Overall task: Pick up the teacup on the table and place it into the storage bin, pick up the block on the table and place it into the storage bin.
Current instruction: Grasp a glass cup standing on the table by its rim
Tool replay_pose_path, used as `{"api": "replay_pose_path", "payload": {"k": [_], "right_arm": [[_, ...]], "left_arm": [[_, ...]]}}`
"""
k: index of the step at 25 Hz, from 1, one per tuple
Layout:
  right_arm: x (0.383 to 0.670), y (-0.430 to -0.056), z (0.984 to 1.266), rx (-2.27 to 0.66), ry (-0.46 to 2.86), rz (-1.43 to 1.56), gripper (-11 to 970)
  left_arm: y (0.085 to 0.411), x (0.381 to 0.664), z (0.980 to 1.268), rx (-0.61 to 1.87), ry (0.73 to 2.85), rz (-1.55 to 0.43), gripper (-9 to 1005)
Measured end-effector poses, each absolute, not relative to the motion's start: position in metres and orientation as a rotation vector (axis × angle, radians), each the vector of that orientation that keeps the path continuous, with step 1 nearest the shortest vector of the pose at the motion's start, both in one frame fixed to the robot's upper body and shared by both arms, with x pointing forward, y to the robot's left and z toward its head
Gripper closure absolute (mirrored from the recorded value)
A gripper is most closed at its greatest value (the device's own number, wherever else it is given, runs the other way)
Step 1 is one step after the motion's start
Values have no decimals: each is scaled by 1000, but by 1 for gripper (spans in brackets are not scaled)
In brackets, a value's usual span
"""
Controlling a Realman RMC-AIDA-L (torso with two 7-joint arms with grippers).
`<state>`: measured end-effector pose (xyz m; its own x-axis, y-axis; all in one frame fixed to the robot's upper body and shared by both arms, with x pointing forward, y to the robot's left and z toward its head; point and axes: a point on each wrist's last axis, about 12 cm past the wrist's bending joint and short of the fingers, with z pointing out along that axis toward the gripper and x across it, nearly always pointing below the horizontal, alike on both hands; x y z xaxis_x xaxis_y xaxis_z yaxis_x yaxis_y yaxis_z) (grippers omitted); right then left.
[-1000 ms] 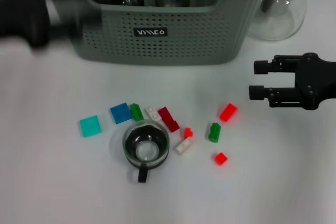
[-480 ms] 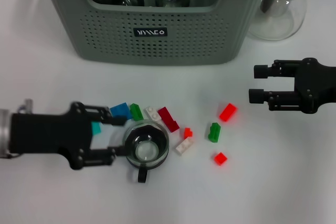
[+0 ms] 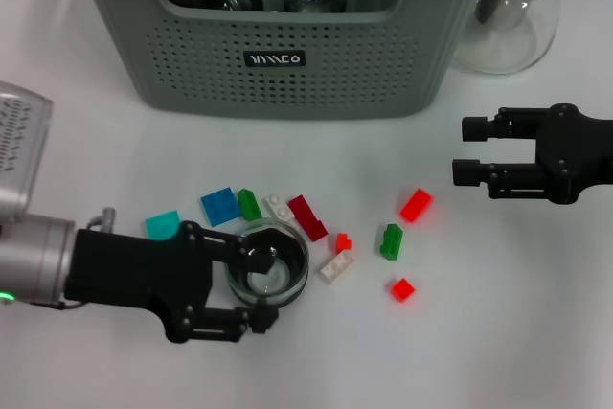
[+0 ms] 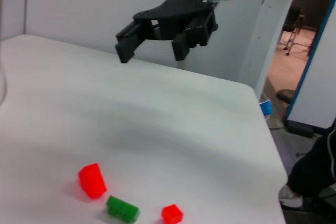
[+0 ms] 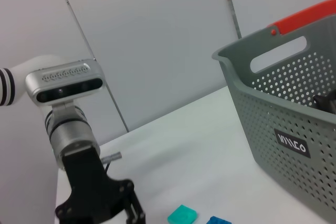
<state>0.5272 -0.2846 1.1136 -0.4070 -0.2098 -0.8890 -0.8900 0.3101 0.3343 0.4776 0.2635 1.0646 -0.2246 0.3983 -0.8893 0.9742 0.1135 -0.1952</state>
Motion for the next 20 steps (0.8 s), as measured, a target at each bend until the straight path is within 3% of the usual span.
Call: {"api": "replay_pose_path", "payload": {"k": [8, 16, 20], "right_arm": [[528, -284, 1114, -985, 1813, 1128, 232], [528, -284, 1114, -983, 1813, 1128, 232], [528, -285, 1114, -983, 1813, 1127, 232]], "left_arm": [[260, 477, 1064, 1330, 1729, -1141, 429], [259, 501, 1086, 1165, 1968, -1189, 429], [262, 507, 1094, 1173, 1965, -1135, 430]]}}
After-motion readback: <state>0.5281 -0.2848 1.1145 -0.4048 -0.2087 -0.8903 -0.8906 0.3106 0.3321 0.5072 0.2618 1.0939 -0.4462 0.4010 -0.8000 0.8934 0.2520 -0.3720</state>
